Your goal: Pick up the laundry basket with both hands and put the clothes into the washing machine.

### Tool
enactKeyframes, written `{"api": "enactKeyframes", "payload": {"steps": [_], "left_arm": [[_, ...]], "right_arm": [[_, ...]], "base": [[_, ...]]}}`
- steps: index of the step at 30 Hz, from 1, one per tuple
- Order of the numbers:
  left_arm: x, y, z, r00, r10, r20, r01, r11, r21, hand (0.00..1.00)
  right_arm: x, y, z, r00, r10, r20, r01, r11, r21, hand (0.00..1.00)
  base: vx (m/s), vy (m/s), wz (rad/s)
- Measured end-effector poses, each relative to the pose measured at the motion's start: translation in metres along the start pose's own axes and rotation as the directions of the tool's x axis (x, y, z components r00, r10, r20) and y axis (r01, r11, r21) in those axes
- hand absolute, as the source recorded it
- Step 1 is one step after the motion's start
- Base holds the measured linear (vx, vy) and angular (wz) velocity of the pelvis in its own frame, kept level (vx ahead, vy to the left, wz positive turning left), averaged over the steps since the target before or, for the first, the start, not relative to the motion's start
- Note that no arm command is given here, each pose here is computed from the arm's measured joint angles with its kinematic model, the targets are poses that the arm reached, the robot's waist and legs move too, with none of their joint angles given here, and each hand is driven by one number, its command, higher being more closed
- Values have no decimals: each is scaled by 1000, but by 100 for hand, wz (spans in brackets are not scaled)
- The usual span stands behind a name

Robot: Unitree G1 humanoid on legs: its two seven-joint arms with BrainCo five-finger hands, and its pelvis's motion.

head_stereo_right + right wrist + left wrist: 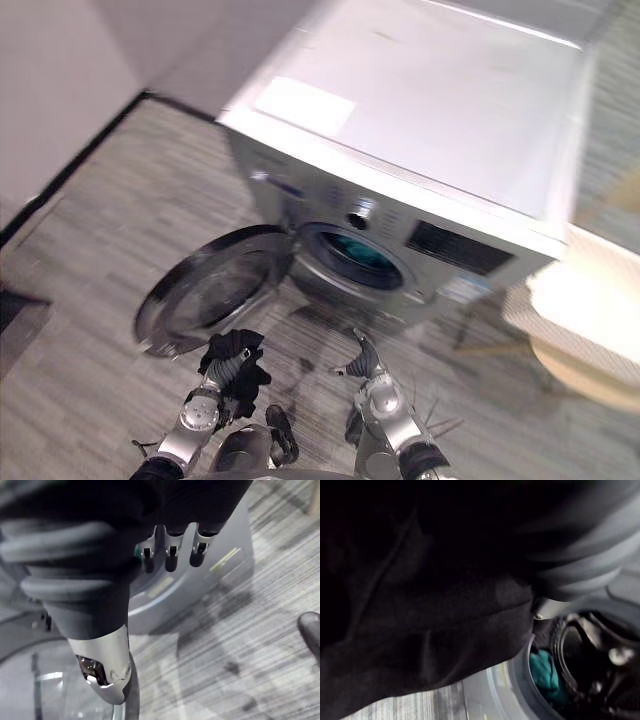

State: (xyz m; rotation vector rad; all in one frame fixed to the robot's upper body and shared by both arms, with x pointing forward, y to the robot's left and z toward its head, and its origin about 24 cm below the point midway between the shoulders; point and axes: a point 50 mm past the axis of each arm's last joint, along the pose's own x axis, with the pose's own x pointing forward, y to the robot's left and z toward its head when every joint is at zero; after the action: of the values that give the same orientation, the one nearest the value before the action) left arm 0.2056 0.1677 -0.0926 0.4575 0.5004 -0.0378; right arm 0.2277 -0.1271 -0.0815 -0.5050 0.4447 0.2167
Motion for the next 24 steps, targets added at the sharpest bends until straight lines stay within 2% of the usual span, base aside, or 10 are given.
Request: {"api": "enactKeyframes", "payload": {"steps": [4, 7, 14, 17, 19, 24], "left_arm": [[6, -2, 11, 999, -24, 42, 19, 993, 113, 100], [5, -14, 15, 995, -81, 64, 68, 982, 177, 100], [10, -24, 30, 986, -127, 110, 91, 955, 282, 100], [13, -22, 36, 982, -125, 142, 69, 935, 348, 100], [19, -12, 49, 979, -85, 185, 11, 930, 369, 100], [27, 4, 105, 925, 4, 380, -131, 942, 308, 100]], "right_arm": [[-6, -6, -13, 1000, -4, -27, 3, 999, -38, 0], [-13, -18, -29, 997, -27, -68, 22, 998, -66, 0], [-13, -35, -33, 991, -104, -82, 99, 994, -55, 0], [-8, -34, -21, 993, -116, -31, 115, 993, -41, 0], [4, -45, 2, 988, -146, 47, 147, 989, -17, 0], [19, -70, 34, 959, -252, 127, 250, 968, 36, 0]], "base": [[218, -208, -85], [197, -112, -68], [137, 158, -48], [76, 154, -17], [-21, 108, -22], [-145, 47, -5]]}}
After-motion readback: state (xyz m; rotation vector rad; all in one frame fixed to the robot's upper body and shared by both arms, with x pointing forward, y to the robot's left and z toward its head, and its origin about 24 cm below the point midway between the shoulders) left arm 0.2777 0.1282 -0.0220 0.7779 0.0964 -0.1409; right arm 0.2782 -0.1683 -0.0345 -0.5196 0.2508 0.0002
